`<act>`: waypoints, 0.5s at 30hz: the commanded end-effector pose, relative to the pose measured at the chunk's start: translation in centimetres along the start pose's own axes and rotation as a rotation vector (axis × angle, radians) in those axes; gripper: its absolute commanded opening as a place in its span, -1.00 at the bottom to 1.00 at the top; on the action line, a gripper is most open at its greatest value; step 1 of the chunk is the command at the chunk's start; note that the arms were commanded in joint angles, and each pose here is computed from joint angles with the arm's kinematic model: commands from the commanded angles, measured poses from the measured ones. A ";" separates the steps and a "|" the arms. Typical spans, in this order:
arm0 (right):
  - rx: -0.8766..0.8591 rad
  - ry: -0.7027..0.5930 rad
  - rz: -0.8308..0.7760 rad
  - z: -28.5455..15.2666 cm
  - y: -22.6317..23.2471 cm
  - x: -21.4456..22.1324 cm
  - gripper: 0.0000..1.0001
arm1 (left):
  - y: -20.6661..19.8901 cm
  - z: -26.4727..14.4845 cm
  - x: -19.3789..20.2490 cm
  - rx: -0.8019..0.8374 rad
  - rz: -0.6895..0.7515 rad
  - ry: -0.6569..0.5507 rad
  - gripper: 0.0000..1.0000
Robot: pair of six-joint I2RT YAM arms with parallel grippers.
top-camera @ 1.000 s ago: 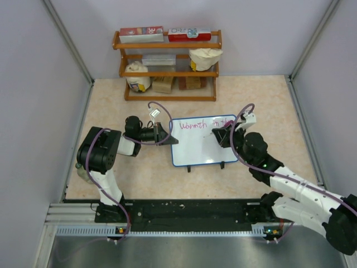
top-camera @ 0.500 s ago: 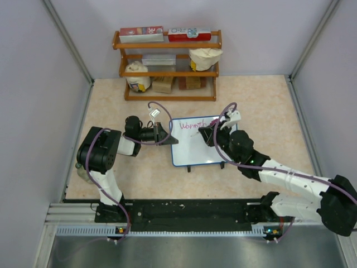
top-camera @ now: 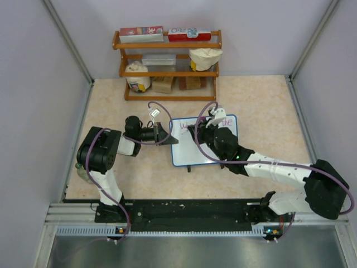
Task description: Write a sentence on the whiteboard
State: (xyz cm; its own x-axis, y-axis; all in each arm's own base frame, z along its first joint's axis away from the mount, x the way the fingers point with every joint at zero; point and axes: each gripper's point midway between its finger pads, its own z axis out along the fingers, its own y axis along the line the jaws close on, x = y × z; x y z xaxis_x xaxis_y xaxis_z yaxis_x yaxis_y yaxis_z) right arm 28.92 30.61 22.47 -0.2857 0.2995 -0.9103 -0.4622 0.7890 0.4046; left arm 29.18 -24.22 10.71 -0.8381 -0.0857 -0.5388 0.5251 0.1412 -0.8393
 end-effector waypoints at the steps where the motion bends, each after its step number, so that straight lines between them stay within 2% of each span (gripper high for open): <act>1: 0.000 -0.072 -0.029 1.2 2.1 -2.1 -1.00 | -0.1 0.1 -0.8 -0.001 0.005 -0.019 -1.00; 15: 0.097 -0.060 -0.091 1.8 0.9 -0.6 -1.00 | -0.1 0.2 -0.7 0.005 0.003 -0.018 -1.00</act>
State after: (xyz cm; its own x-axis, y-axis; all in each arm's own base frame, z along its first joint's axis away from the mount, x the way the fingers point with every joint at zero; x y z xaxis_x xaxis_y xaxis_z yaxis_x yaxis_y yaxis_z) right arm 29.59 31.48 20.73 -0.2505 0.2125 -0.9445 -0.4119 0.8595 0.3026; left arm 29.19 -24.25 10.86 -0.8397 -0.0883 -0.5358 0.5224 0.1380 -0.8414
